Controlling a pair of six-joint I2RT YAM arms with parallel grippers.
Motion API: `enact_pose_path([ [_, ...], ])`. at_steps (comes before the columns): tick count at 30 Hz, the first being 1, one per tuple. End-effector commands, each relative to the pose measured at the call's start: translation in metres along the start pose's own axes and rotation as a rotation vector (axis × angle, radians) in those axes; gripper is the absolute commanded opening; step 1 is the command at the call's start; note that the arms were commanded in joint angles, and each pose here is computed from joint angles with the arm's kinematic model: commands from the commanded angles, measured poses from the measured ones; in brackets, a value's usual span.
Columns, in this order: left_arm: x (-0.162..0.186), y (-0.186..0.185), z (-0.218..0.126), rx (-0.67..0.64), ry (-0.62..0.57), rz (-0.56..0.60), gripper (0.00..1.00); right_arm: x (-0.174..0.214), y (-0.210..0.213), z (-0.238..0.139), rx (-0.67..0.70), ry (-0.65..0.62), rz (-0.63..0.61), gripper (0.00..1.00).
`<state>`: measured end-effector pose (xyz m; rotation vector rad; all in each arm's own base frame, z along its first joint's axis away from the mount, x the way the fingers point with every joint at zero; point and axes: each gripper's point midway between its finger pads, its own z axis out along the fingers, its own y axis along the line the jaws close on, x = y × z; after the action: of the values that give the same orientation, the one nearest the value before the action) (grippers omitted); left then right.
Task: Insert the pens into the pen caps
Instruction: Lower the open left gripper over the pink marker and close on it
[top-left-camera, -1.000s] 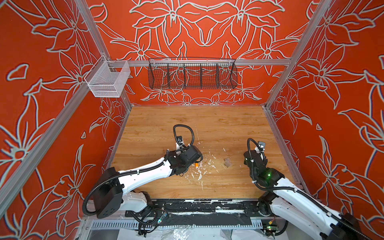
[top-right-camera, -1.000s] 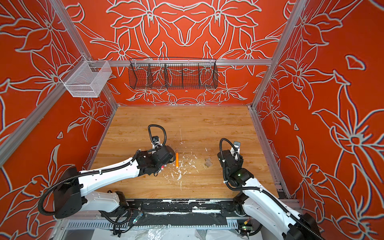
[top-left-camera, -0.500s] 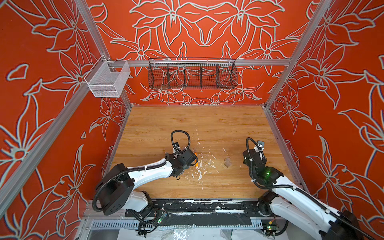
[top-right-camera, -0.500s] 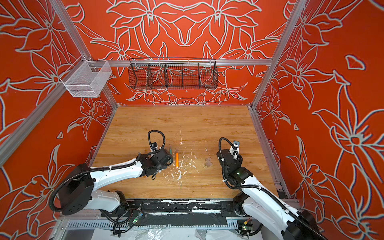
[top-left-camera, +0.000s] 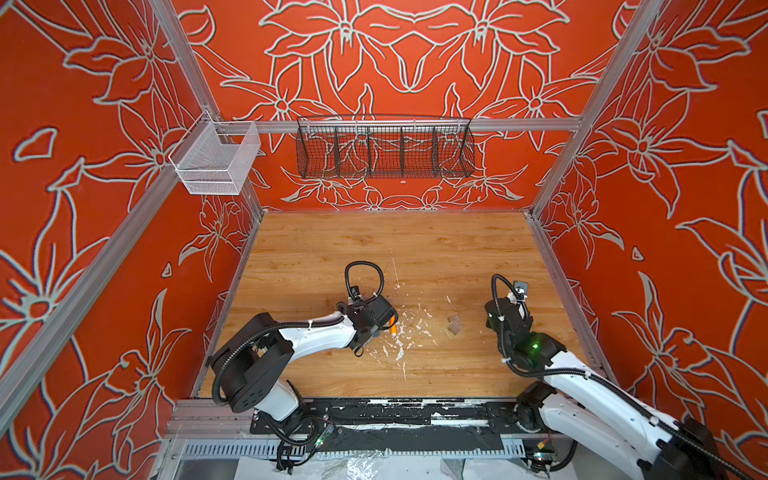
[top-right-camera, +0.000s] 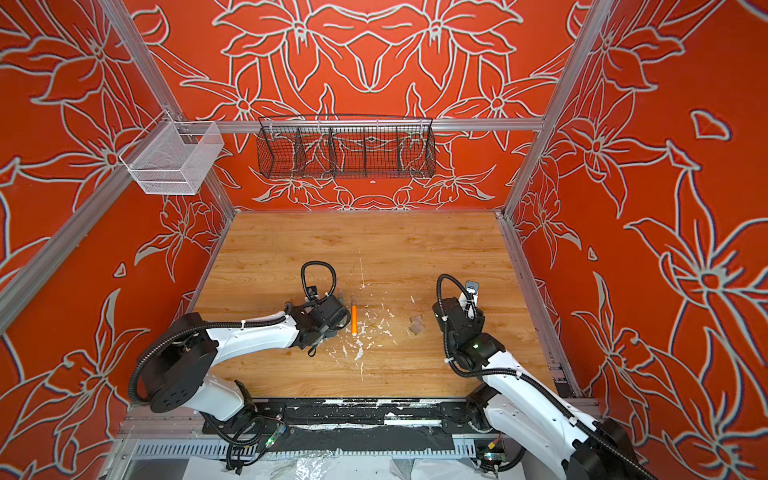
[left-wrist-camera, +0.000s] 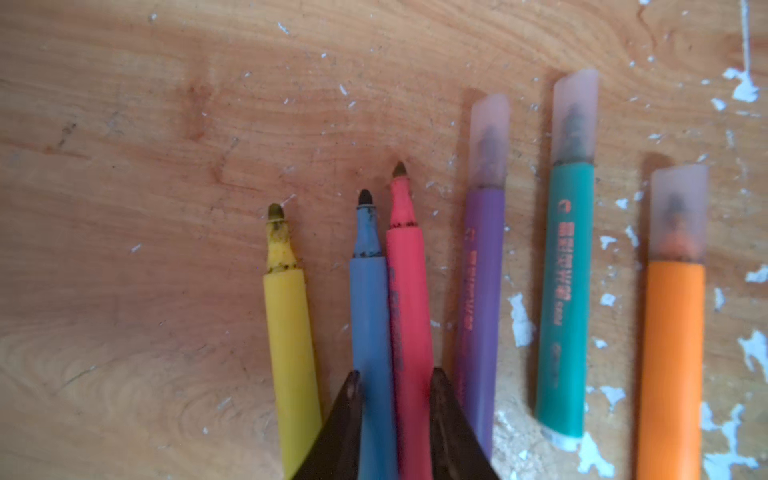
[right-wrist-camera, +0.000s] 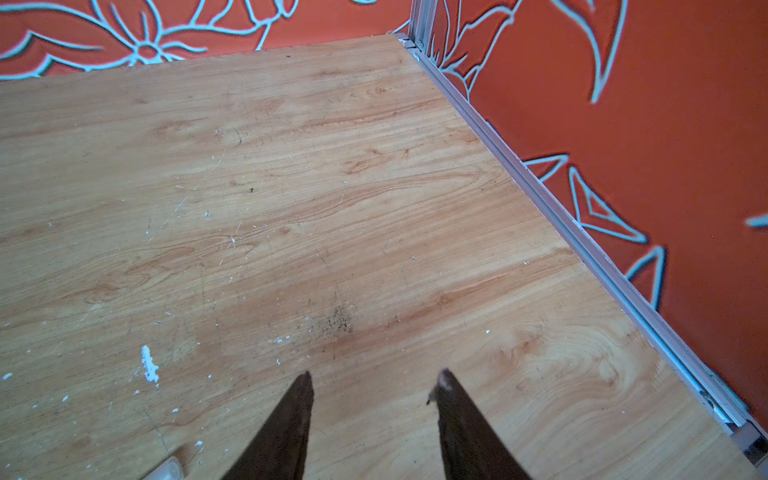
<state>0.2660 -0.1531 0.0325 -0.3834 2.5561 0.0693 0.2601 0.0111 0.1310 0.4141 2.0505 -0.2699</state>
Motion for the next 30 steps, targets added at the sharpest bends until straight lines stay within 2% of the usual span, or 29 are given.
enact_pose_path([
  [1,-0.001,-0.004,0.006,0.000,0.012,-0.007,0.25,-0.010,0.003,-0.002,-0.005,-0.007,0.024,0.50],
  [6,-0.004,-0.002,0.003,-0.016,0.007,-0.013,0.25,-0.010,0.003,-0.002,-0.005,-0.007,0.024,0.50],
  [11,-0.016,-0.003,-0.012,-0.011,-0.015,-0.002,0.31,-0.010,0.003,-0.002,-0.005,-0.006,0.022,0.50],
  [16,-0.025,-0.009,-0.024,0.034,-0.031,0.013,0.28,-0.010,0.003,-0.002,-0.004,-0.005,0.023,0.50],
  [20,-0.023,-0.007,-0.019,0.021,-0.030,0.015,0.21,-0.010,0.003,-0.002,-0.004,-0.006,0.024,0.50],
  [30,-0.007,-0.009,0.005,-0.009,0.012,0.022,0.20,-0.010,0.004,-0.002,-0.004,-0.004,0.021,0.50],
])
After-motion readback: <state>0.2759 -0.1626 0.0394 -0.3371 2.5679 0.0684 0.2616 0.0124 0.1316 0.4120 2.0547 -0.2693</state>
